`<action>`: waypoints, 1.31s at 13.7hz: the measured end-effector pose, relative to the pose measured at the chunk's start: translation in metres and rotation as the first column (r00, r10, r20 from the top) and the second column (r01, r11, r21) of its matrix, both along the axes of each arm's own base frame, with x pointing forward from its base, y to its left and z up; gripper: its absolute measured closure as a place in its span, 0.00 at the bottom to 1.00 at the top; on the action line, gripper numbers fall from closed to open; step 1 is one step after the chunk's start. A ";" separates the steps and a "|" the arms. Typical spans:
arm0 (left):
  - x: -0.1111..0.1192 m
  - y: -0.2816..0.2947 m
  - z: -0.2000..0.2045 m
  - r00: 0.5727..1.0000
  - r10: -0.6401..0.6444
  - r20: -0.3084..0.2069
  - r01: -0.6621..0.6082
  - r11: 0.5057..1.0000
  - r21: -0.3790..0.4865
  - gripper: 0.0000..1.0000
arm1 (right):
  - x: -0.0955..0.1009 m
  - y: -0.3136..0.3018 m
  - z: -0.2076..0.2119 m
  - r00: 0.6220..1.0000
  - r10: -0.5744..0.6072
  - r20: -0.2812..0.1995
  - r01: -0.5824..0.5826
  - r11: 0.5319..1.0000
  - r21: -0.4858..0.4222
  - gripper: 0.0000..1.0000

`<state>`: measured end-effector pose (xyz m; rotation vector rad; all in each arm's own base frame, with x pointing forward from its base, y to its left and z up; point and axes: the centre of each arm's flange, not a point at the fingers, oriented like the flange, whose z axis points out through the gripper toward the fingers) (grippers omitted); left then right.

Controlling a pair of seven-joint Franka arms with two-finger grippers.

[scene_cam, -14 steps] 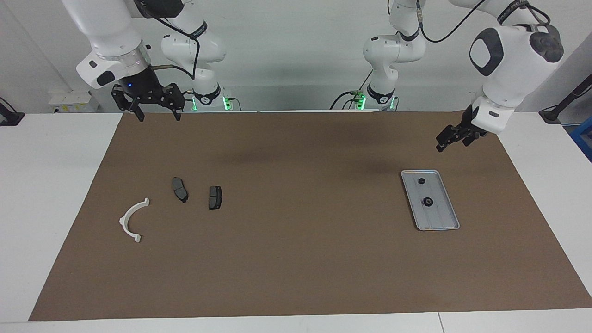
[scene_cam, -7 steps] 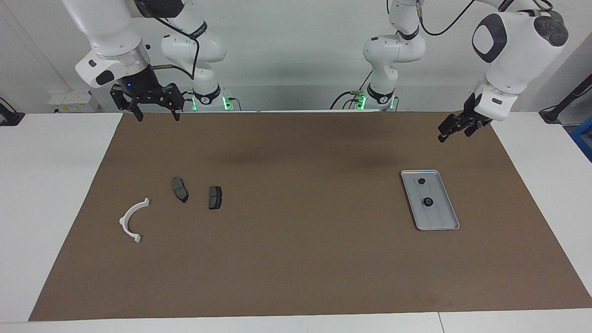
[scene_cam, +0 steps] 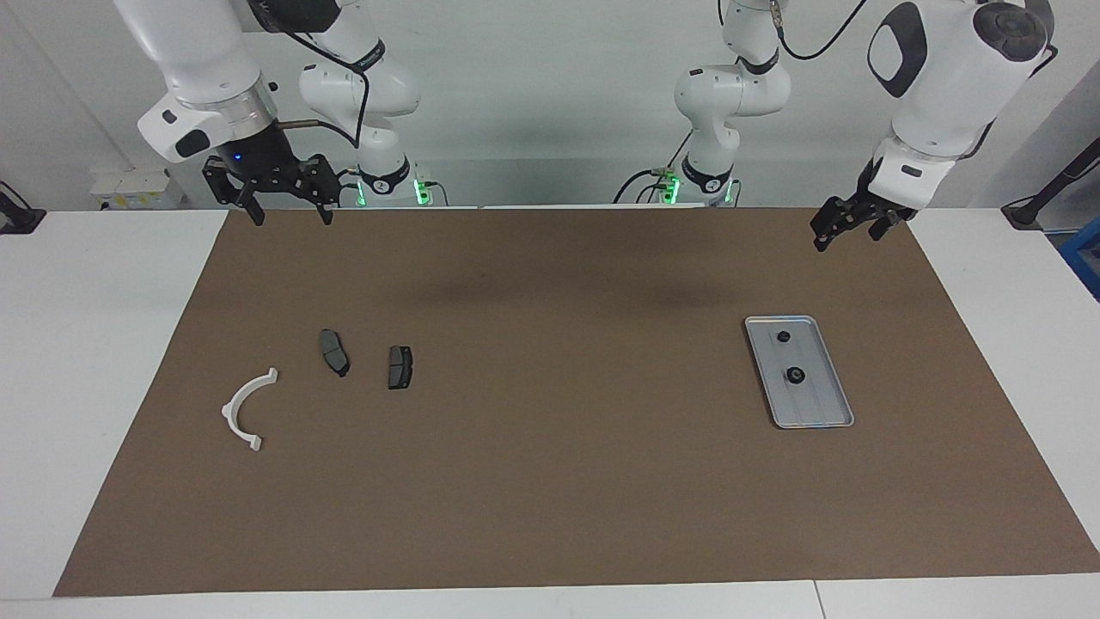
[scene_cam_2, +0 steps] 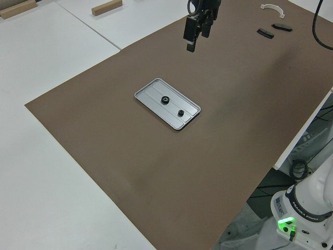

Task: Pick bearing gear from pile to tray

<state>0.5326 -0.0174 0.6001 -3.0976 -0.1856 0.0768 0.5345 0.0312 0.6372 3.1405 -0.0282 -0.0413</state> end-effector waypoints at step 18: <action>0.000 0.008 0.000 1.000 0.015 -0.005 -0.015 1.000 -0.001 0.00 | 0.002 0.000 0.001 1.000 0.000 0.015 0.000 1.000 0.001 0.00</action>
